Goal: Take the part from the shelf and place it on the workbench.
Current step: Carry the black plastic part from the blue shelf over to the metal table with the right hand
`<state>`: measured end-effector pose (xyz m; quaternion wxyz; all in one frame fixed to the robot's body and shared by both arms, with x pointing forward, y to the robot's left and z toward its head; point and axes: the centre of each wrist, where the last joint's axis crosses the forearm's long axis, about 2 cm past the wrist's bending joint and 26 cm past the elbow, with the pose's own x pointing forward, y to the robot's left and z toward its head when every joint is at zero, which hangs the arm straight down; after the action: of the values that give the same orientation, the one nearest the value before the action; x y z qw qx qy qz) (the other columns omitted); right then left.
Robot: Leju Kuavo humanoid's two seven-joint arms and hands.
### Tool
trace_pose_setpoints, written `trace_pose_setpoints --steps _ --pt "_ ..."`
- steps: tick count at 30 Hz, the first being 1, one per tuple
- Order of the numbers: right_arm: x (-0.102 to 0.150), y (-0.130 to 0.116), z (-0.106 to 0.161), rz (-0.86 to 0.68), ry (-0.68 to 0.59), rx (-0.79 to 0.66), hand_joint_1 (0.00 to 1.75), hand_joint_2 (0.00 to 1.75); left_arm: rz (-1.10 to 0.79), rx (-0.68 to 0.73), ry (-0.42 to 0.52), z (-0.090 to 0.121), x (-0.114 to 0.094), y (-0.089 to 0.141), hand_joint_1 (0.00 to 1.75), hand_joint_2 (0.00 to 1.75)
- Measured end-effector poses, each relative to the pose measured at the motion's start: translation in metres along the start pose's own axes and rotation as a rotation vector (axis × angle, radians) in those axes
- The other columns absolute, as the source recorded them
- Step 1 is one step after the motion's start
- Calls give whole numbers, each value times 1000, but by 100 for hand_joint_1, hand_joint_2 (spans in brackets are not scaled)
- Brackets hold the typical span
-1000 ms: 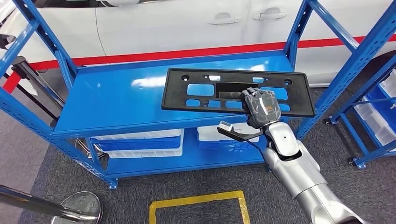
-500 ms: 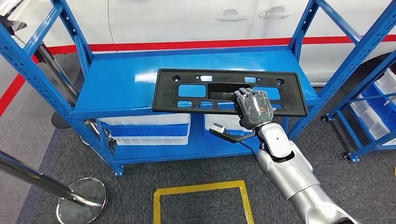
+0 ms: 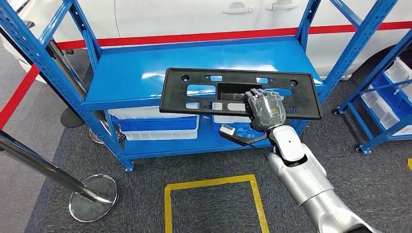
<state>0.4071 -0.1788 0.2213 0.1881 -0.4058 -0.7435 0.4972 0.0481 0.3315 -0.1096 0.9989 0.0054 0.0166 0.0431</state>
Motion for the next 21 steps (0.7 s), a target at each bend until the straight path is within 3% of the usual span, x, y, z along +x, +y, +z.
trace_pose_setpoints --steps 21 --pt "0 -1 -9 -84 11 88 175 175 -18 11 -3 1 2 11 0 175"
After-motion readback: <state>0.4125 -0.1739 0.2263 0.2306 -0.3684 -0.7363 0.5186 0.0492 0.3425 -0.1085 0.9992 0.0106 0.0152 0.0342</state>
